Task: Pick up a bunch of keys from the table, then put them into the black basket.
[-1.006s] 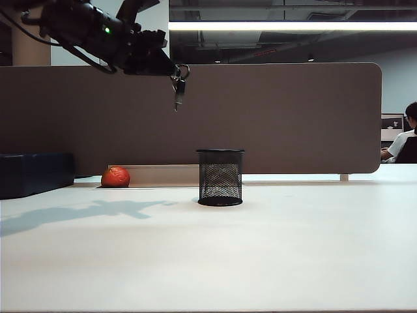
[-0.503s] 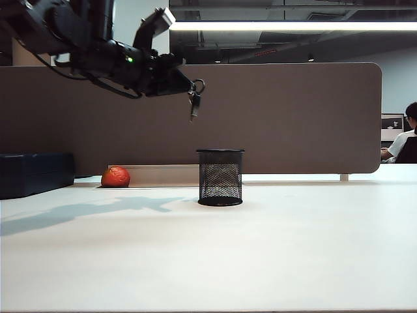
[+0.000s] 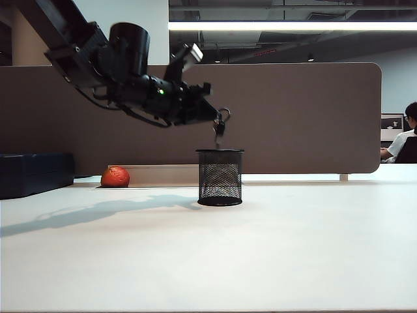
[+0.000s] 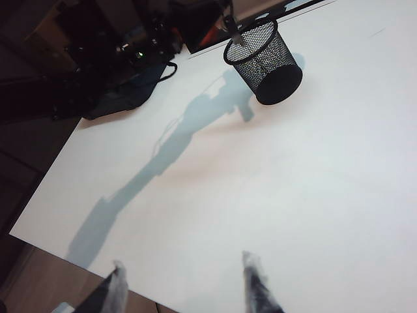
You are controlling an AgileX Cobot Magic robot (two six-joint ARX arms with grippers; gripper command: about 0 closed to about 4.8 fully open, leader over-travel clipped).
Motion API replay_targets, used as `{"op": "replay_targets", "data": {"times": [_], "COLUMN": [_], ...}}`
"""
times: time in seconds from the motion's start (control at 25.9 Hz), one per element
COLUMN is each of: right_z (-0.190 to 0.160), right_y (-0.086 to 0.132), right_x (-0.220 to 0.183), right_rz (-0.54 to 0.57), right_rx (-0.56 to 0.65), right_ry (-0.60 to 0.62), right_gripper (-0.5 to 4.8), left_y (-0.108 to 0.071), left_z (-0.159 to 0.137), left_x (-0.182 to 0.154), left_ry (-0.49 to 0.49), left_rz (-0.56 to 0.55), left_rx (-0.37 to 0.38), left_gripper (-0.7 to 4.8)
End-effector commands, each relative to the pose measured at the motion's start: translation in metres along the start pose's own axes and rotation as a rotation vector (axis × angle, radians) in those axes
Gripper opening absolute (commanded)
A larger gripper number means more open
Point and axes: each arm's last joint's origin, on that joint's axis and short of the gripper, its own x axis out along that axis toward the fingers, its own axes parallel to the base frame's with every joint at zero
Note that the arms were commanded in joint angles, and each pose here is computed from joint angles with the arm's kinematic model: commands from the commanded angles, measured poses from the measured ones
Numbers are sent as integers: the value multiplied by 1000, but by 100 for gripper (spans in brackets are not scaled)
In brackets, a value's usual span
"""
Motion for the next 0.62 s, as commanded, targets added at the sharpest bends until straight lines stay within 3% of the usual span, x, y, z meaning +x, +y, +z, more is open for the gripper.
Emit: {"op": "replay_targets", "data": {"times": [0.04, 0.62], "right_z": [2, 2], "right_y": [1, 1], "right_x": [-1, -1], "right_rz": [6, 7], "right_rx": [-15, -15], "right_ry": [-15, -15], "right_gripper": [230, 230], "left_y": [1, 2], "left_z": [-2, -10], "left_x": [2, 4], "left_ry": [-2, 46], "left_rz": [-3, 34], "left_rx": [-2, -21], "left_gripper": [-6, -3]}}
